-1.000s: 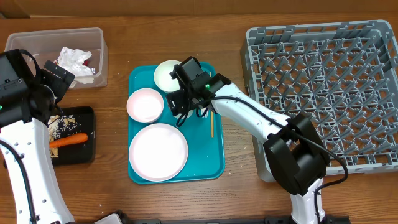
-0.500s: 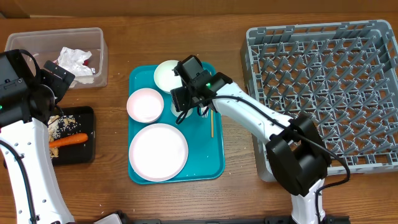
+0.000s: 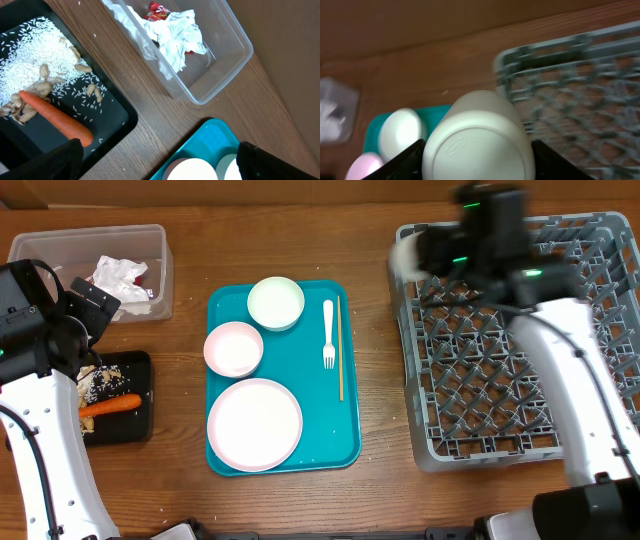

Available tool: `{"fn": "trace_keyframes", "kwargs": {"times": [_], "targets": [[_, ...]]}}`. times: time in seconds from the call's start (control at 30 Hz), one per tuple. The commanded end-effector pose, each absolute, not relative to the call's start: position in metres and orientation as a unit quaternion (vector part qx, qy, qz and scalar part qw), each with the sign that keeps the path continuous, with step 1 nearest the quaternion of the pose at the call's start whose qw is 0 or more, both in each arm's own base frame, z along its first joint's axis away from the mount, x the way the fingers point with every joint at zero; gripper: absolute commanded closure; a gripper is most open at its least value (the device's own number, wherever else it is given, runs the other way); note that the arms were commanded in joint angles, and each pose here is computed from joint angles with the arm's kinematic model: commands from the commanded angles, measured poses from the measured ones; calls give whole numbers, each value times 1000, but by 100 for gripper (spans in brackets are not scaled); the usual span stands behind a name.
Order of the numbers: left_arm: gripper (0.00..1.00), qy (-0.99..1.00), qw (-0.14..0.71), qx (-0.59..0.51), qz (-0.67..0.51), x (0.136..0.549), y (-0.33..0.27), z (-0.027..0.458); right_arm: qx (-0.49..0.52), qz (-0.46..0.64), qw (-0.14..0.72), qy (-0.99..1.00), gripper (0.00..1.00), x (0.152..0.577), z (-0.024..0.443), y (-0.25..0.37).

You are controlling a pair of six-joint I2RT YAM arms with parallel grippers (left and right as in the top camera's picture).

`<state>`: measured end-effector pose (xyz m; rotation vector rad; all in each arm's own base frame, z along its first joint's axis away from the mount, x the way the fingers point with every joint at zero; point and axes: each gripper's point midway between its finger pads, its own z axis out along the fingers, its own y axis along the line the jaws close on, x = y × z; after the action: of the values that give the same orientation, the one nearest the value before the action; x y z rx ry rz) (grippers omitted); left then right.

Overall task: Sort waste into correct bins and load items into the dishwasher rack
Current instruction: 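Carry the cup to the rack and set it down upright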

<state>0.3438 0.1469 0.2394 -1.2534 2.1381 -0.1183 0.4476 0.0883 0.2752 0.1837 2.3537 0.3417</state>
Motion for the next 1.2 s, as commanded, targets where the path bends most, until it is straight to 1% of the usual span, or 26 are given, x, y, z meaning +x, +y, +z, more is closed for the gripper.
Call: {"fn": "trace_keyframes", "kwargs": {"times": [0.0, 0.1, 0.17, 0.23, 0.27, 0.3, 0.37, 0.43, 0.5, 0.53, 0.6, 0.63, 0.7, 0.83, 0.9, 0.93, 0.97, 1.03, 1.07, 1.1, 1.17], "targets": [[0, 809, 329, -485, -40, 343, 151, 242, 172, 78, 383, 904, 51, 454, 279, -12], [0, 809, 328, -485, -40, 343, 151, 242, 245, 39, 376, 893, 50, 450, 267, -84], [0, 809, 328, -485, -40, 343, 151, 242, 294, 3, 368, 882, 48, 443, 257, -133], [0, 809, 329, -485, -40, 343, 151, 242, 333, -28, 352, 875, 47, 435, 242, -171], [0, 809, 328, -485, -40, 343, 151, 242, 343, -31, 343, 874, 47, 433, 234, -181], [0, 809, 328, -485, -40, 343, 151, 242, 350, -33, 334, 874, 47, 431, 227, -188], [0, 809, 328, -485, -40, 343, 151, 242, 362, -36, 303, 881, 35, 429, 202, -198], [0, 809, 328, -485, -40, 343, 151, 242, 364, -36, 287, 886, 31, 428, 190, -197], [0, 809, 329, -485, -40, 343, 151, 242, 358, -32, 279, 890, 20, 430, 186, -191], [0, 809, 328, -485, -40, 343, 151, 242, 356, -31, 281, 891, 19, 430, 188, -188], [0, 809, 328, -485, -40, 343, 151, 242, 351, -30, 283, 892, 14, 431, 191, -183], [0, 810, 328, -485, -40, 343, 151, 242, 347, -27, 284, 893, 5, 430, 195, -178], [0, 809, 328, -485, -40, 343, 151, 242, 338, -11, 290, 895, 1, 430, 204, -167], [0, 809, 329, -485, -40, 343, 151, 242, 297, 53, 322, 897, 0, 433, 244, -126], [0, 809, 328, -485, -40, 343, 151, 242, 267, 96, 334, 899, 2, 433, 261, -95], [0, 809, 329, -485, -40, 343, 151, 242, 234, 133, 337, 902, 3, 434, 271, -64], [0, 809, 328, -485, -40, 343, 151, 242, 218, 148, 335, 905, 3, 435, 274, -49], [0, 809, 328, -485, -40, 343, 151, 242, 148, 205, 315, 915, 3, 436, 275, 17], [0, 809, 329, -485, -40, 343, 151, 242, 131, 214, 310, 917, 2, 435, 275, 34], [0, 809, 328, -485, -40, 343, 151, 242, 98, 225, 300, 922, 0, 433, 272, 64], [0, 809, 329, -485, -40, 343, 151, 242, 31, 246, 283, 926, 0, 428, 266, 127]]}}
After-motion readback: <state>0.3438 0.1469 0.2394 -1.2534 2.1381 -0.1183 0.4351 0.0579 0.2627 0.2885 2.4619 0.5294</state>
